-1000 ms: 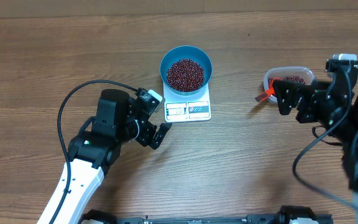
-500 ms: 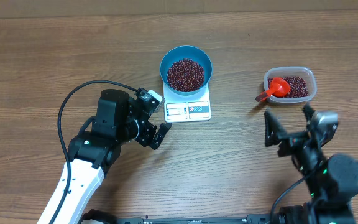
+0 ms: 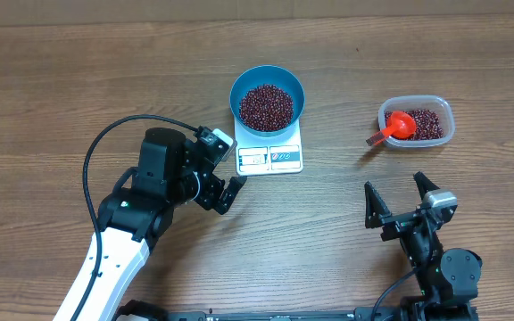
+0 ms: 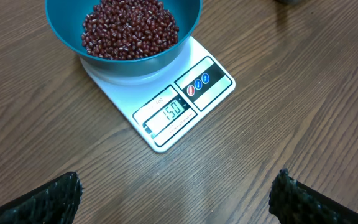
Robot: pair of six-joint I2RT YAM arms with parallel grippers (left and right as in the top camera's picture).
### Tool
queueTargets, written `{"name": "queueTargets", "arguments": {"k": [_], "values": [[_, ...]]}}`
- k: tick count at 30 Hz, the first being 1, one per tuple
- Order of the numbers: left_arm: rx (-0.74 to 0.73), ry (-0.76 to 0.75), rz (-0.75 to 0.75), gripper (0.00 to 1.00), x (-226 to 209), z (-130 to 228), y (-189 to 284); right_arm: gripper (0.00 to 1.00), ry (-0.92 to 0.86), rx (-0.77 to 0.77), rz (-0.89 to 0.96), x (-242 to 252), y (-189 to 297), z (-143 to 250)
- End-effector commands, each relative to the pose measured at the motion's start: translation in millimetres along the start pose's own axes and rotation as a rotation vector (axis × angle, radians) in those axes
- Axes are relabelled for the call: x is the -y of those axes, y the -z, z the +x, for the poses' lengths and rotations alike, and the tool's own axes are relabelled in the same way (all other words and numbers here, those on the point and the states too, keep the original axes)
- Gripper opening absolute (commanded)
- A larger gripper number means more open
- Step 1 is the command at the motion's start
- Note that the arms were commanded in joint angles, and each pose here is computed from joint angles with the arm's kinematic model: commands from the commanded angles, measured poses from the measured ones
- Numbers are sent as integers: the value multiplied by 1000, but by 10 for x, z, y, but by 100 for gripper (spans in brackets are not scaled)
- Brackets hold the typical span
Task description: Scoop item into bowl and weigh 150g on scale
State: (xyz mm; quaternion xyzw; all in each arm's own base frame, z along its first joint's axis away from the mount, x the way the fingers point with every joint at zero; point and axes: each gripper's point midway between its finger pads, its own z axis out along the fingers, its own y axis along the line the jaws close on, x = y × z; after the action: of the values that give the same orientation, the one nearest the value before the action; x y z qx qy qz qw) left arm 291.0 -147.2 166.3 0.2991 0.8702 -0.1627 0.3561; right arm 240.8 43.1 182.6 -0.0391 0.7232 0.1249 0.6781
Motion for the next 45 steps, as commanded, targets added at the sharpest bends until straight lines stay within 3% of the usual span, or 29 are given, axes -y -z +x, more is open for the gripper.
{"name": "queueTargets", "arguments": {"k": [1,34,41,45], "values": [[-2,18,5,100,-4,9,-14,100,6,4,4,12,-4,72],[-3,18,5,99,-4,11,-14,100,13,43,-1,15,-14,84],[-98,47,-4,100,5,245,0,100,13,42,-1,15,-15,85],[7,20,-57,100,-71,21,149,100,13,43,-1,15,-14,84]]}}
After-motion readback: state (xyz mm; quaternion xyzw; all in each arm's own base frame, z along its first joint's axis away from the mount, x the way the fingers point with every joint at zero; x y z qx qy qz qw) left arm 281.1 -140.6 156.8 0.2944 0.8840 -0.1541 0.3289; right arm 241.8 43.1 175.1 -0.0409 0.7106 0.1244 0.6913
